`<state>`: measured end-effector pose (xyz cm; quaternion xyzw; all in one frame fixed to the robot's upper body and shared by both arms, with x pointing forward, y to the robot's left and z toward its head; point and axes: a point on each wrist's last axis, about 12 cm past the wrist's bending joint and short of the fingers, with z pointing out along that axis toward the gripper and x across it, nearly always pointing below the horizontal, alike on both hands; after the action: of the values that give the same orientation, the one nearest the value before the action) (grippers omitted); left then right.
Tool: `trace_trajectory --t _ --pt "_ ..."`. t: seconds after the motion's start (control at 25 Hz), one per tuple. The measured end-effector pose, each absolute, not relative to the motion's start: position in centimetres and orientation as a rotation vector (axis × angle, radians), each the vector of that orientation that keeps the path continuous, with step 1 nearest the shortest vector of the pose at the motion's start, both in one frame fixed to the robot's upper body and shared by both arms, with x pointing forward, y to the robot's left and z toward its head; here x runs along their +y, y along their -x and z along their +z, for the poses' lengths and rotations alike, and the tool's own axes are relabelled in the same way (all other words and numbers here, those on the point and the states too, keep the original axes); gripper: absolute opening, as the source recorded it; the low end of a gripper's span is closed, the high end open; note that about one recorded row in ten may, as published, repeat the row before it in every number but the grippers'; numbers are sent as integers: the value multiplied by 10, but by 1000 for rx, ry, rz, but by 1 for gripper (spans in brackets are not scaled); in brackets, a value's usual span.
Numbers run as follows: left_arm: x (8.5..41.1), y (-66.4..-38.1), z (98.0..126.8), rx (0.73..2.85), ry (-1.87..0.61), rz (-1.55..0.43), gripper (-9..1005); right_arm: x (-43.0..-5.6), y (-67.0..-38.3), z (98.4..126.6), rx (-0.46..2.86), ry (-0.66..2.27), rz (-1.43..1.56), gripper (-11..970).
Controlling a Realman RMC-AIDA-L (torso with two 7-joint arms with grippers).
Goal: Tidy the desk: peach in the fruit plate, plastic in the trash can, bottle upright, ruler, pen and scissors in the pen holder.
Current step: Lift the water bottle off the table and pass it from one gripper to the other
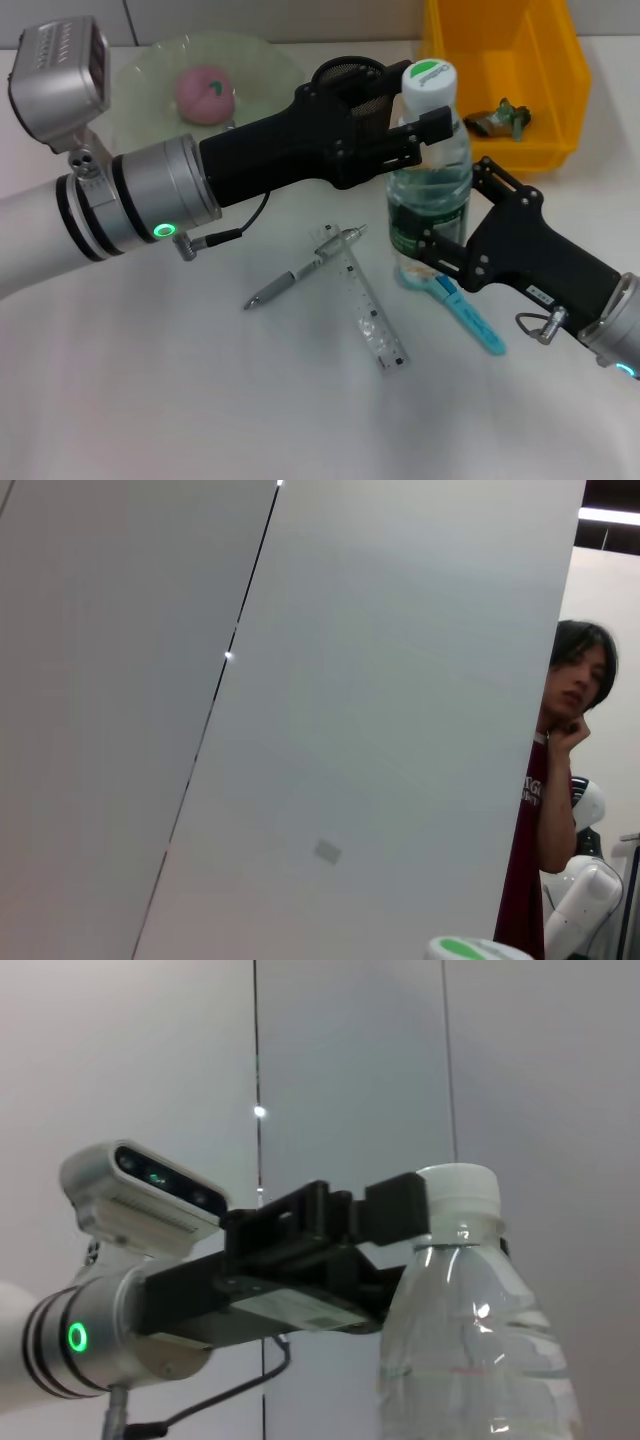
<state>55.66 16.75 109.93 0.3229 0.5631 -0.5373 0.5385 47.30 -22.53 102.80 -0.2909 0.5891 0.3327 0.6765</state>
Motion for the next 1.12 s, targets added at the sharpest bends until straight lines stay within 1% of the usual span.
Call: trace_trajectory --t 0.84,1.0,1.12 --pt "167 -557 1098 1338 -775 -1250 646 -220 -478 1030 1318 673 764 797" --pt "167 -557 1097 1331 -778 -1241 494 -220 -478 1030 1319 674 765 799" --pt "167 -557 1097 1330 -780 -1238 485 -220 -478 1030 1319 674 765 800"
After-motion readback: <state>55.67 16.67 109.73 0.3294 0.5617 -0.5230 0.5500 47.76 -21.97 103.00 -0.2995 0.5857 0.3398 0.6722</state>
